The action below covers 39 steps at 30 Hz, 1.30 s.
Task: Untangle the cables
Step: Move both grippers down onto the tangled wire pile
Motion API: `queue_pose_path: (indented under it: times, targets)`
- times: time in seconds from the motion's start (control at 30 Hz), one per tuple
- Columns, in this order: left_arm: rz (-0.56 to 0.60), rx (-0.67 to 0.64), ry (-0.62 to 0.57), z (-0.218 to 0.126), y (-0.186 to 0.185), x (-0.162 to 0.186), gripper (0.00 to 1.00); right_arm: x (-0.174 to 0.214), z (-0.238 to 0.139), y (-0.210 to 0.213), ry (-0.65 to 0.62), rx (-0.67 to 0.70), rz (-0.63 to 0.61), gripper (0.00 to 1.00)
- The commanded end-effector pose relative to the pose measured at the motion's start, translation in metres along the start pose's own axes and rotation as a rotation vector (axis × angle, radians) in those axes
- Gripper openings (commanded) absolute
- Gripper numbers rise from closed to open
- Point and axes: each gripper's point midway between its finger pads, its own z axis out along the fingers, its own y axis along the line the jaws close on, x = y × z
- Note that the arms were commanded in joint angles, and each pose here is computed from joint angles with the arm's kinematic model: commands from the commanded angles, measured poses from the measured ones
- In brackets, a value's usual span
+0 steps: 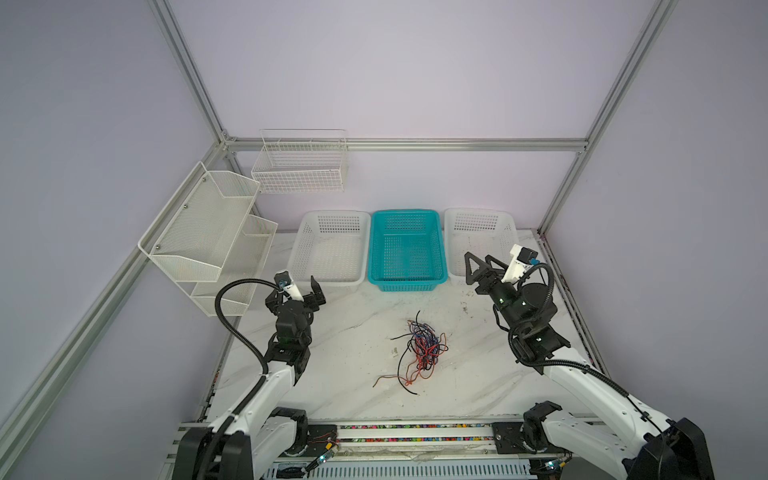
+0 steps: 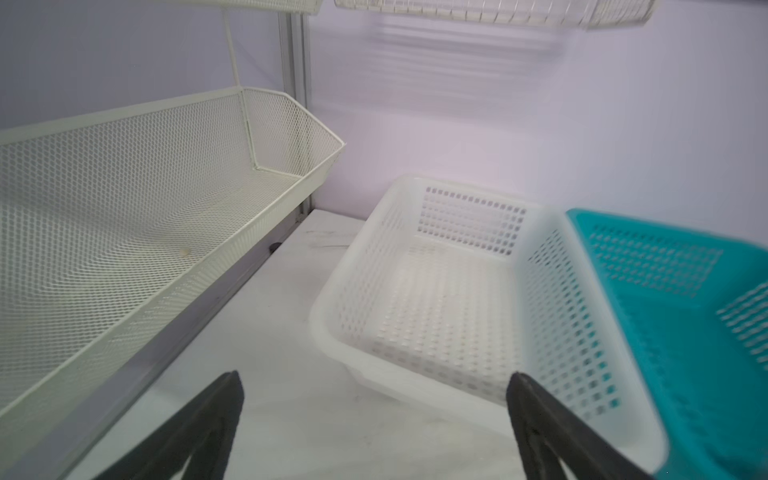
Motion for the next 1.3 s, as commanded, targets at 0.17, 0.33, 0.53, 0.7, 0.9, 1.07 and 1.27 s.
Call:
queue_pose_path:
  times: [0.17, 0.33, 0.53, 0.7, 0.9, 1.07, 1.27]
  targets:
    - [-0.592, 0.192, 0.134, -0.066, -0.020, -0.025, 1.00, 0.110, -0.028, -0.003, 0.504, 0.043, -0.095, 0.74]
    - [-0.617, 0.375, 0.314, -0.080, -0.056, -0.004, 1.00, 0.149, -0.050, -0.009, 0.640, 0.050, -0.097, 0.68]
    - [-0.575, 0.406, 0.575, -0.089, -0.087, 0.042, 1.00, 0.191, -0.059, -0.007, 0.748, 0.008, -0.085, 0.56]
    - [-0.480, 0.395, 0.644, -0.105, -0.105, 0.071, 1.00, 0.219, -0.066, -0.002, 0.807, -0.014, -0.084, 0.55]
    - [-0.375, 0.393, 0.734, -0.119, -0.128, 0.104, 1.00, 0.239, -0.068, 0.001, 0.855, -0.027, -0.102, 0.49]
    - [-0.291, 0.420, 0.781, -0.132, -0.150, 0.126, 1.00, 0.250, -0.071, 0.000, 0.878, -0.023, -0.101, 0.36]
    - [-0.271, 0.488, 0.823, -0.144, -0.181, 0.140, 1.00, 0.258, -0.070, 0.015, 0.902, -0.089, -0.086, 0.30]
